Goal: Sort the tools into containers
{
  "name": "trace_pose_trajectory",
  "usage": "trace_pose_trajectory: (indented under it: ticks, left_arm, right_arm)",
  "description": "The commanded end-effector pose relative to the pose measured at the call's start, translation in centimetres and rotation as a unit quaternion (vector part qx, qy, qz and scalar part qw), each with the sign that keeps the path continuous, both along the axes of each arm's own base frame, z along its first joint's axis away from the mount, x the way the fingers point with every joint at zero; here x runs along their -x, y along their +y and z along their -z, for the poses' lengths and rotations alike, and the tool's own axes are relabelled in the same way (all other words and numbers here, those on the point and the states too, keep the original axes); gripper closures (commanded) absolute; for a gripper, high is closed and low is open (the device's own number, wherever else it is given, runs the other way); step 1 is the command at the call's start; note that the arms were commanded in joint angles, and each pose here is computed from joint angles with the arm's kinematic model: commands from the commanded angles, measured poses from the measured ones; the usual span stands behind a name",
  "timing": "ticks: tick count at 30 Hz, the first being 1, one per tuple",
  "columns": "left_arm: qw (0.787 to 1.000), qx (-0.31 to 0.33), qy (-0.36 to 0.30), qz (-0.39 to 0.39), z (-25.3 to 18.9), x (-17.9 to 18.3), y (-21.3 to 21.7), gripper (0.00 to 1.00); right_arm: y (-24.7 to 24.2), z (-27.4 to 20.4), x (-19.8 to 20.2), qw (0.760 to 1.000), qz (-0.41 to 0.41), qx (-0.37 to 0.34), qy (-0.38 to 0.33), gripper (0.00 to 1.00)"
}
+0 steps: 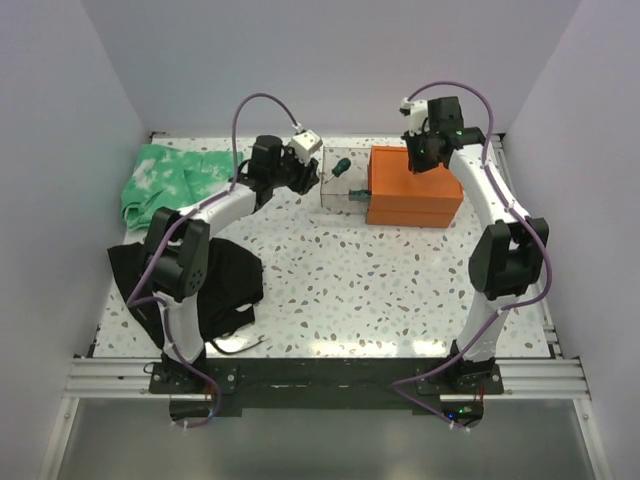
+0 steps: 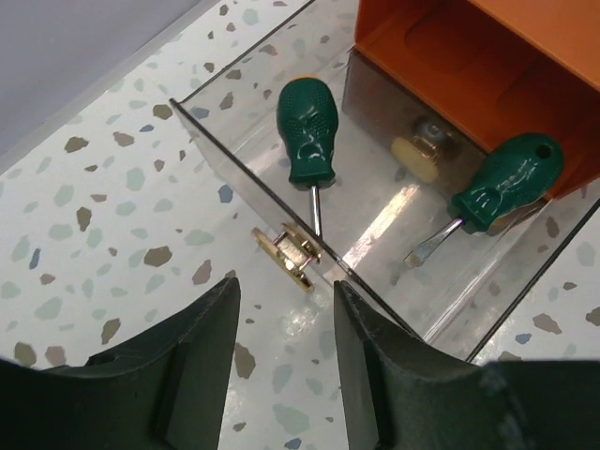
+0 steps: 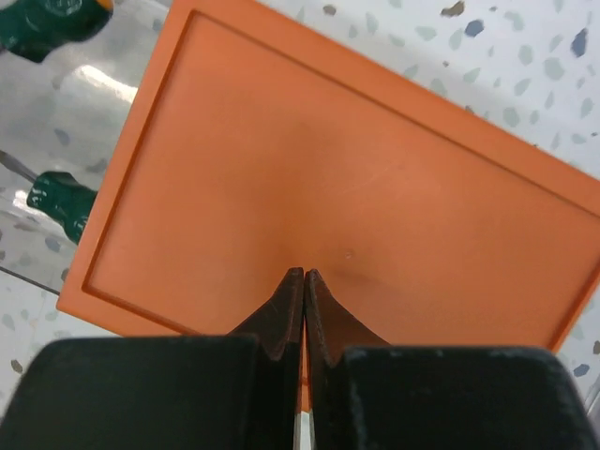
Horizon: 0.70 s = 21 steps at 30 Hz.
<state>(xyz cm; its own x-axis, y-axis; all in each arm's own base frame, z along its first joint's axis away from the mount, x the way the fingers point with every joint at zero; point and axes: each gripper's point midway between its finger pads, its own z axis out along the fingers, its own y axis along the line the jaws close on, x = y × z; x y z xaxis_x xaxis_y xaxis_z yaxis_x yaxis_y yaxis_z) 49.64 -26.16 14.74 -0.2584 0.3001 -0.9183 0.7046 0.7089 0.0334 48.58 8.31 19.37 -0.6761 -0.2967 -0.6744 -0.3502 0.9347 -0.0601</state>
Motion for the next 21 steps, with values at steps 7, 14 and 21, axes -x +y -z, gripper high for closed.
trace_pose_trajectory:
  ticks: [7, 14, 21]
  left_arm:
    - [0.986, 0.107, -0.026, 0.124, -3.4, -0.1, -8.2, 0.51]
    - [0.974, 0.152, -0.007, 0.17, -3.1, 1.6, -14.1, 0.47]
    - [0.96, 0.179, -0.008, 0.216, -3.3, 3.5, -16.9, 0.36]
  right_arm:
    - [0.0, 1.7, 2.5, 1.0, -0.004, 0.004, 0.026, 1.0]
    - [0.0, 3.4, 4.6, 0.998, -0.011, 0.0, 0.055, 1.0]
    - [0.5, 3.7, 5.7, 0.998, -0.012, -0.018, 0.059, 1.0]
